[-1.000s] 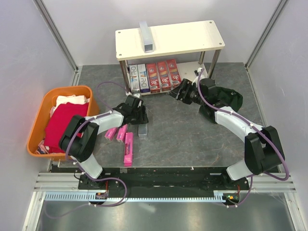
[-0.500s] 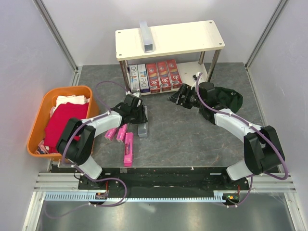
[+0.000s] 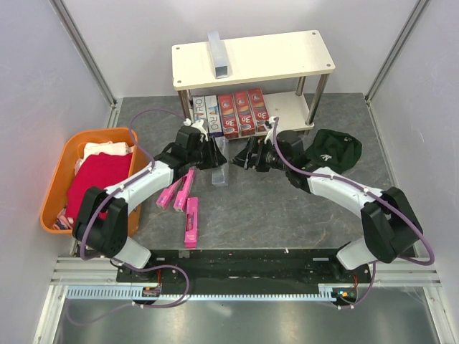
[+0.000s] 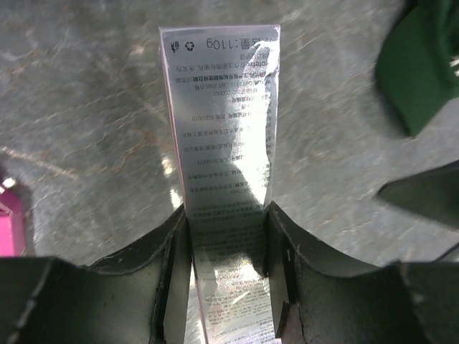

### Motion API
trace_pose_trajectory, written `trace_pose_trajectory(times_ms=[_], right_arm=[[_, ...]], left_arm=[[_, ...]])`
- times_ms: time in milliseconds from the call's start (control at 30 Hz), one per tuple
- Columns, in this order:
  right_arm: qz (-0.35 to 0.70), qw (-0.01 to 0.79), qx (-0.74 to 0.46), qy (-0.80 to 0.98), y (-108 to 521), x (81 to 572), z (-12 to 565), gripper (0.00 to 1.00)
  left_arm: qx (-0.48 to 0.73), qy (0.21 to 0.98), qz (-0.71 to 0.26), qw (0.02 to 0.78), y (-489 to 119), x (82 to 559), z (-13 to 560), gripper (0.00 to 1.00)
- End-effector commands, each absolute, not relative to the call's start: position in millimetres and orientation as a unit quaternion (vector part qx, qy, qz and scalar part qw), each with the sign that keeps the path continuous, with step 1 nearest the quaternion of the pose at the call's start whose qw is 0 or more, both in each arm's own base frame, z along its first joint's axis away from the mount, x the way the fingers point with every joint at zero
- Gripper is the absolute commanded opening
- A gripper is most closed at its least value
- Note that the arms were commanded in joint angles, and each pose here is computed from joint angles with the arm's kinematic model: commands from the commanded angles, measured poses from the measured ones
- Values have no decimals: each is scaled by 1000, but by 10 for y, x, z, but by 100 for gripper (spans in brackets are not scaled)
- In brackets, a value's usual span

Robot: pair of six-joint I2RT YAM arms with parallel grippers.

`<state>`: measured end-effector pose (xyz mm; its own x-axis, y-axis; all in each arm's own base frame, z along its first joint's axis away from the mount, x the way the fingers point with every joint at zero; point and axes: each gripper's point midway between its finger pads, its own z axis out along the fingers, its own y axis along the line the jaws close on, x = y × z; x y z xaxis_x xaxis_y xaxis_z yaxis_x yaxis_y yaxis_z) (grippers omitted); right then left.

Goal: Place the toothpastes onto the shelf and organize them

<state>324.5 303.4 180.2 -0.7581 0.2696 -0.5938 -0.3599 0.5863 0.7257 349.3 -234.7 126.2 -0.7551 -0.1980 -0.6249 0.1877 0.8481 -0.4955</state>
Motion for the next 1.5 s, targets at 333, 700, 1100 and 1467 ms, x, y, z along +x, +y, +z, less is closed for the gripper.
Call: trace_pose_trajectory(times_ms=[333, 700, 1100, 1467], right_arm=[[463, 356, -49, 810, 3340, 3173, 1809, 85], [473, 340, -51, 811, 3469, 3150, 1684, 64], [454, 373, -71, 806, 3385, 3155, 1911, 28], [414, 425, -111, 798, 3167, 3084, 2262, 25]], left_arm=[[-10, 830, -389, 400, -2672, 3708, 2053, 44], [-6, 805, -432, 407, -2754, 3646, 2315, 45], [-10, 799, -414, 435, -2605, 3592, 2397, 83], [-13, 810, -309, 498, -2141, 3597, 2525, 97]])
